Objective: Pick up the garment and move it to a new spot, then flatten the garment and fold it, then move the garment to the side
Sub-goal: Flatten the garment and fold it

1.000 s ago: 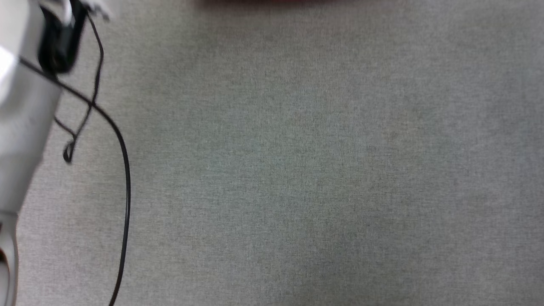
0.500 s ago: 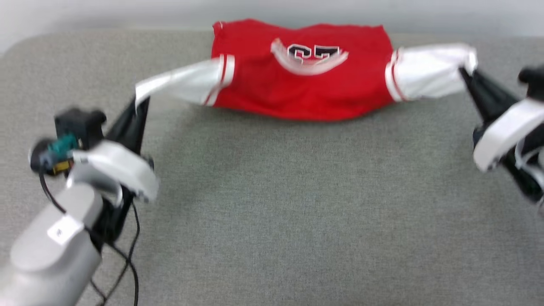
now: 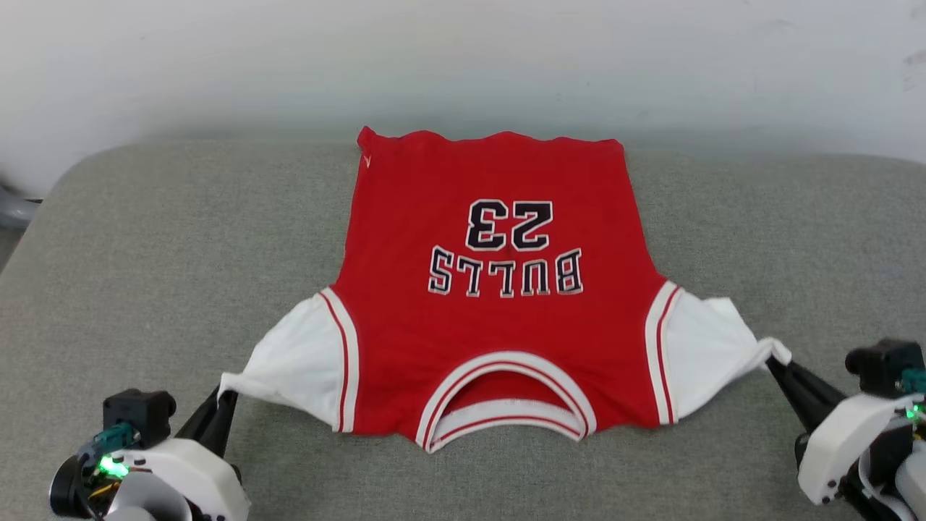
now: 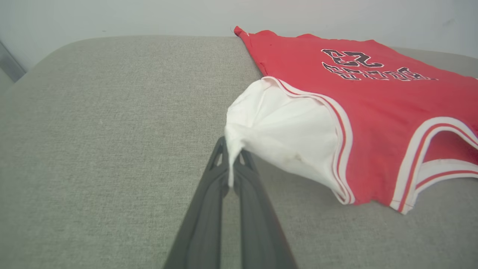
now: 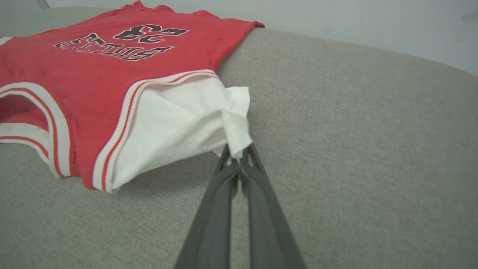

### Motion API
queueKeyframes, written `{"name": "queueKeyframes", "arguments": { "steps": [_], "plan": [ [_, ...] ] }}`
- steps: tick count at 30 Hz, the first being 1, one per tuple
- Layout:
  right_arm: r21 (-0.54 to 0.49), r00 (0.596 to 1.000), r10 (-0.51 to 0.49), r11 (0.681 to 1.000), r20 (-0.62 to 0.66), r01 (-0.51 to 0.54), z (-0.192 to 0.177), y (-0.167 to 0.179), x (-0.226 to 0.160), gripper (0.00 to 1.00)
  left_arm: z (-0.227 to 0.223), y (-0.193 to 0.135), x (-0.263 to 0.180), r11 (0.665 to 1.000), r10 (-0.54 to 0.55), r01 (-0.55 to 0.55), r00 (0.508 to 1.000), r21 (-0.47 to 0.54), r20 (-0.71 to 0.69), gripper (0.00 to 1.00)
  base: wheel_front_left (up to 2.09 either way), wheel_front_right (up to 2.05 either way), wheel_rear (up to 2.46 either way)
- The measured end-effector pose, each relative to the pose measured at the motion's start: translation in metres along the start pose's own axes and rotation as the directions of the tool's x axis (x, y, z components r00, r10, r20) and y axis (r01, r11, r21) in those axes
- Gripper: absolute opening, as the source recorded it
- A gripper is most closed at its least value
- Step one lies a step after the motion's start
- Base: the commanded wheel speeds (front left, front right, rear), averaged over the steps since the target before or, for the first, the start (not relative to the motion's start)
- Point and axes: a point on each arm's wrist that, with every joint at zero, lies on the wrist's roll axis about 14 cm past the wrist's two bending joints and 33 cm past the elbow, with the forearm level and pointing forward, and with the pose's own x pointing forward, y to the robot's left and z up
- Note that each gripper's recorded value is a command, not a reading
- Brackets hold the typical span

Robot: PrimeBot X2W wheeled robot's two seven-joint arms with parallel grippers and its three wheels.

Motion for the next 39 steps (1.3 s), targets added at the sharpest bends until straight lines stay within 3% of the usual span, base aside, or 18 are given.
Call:
{"name": "queueKeyframes", "arguments": {
  "steps": [16, 23, 24, 26, 33, 39],
  "plan": [
    [0.071, 0.971, -0.033, 0.996, -0.235, 0.051, -0.096, 0.013, -0.088, 0.0, -0.051, 0.016, -0.066, 0.996, 0.082, -0.087, 0.987, -0.026, -0.135, 0.0, 0.0, 0.0, 0.0],
    [0.089, 0.96, -0.038, 0.994, -0.276, 0.065, -0.108, 0.018, -0.102, 0.0, -0.059, 0.013, -0.075, 0.995, 0.081, -0.089, 0.985, -0.043, -0.151, 0.0, 0.0, 0.0, 0.0],
    [0.092, 0.962, -0.039, 0.994, -0.271, 0.067, -0.106, 0.019, -0.101, 0.28, -0.059, 0.012, -0.075, 0.995, 0.079, -0.086, 0.986, -0.043, -0.149, 0.0, 0.0, 0.0, 0.0],
    [0.101, 0.967, -0.042, 0.992, -0.253, 0.07, -0.1, 0.02, -0.098, 1.0, -0.059, 0.008, -0.074, 0.996, 0.072, -0.079, 0.987, -0.047, -0.144, 0.0, 0.0, 0.0, 0.0],
    [0.077, 0.992, -0.067, 0.994, -0.107, 0.076, -0.049, 0.012, -0.076, 1.0, -0.048, -0.007, -0.065, 0.997, 0.045, -0.05, 0.994, -0.05, -0.098, 0.0, 0.0, 0.0, 0.0],
    [0.013, 0.988, -0.1, 0.995, 0.117, 0.099, 0.042, -0.012, -0.053, 1.0, -0.036, -0.01, -0.059, 0.998, 0.053, -0.055, 0.997, -0.044, -0.054, 0.0, 0.0, 0.0, 0.0]
  ]
}}
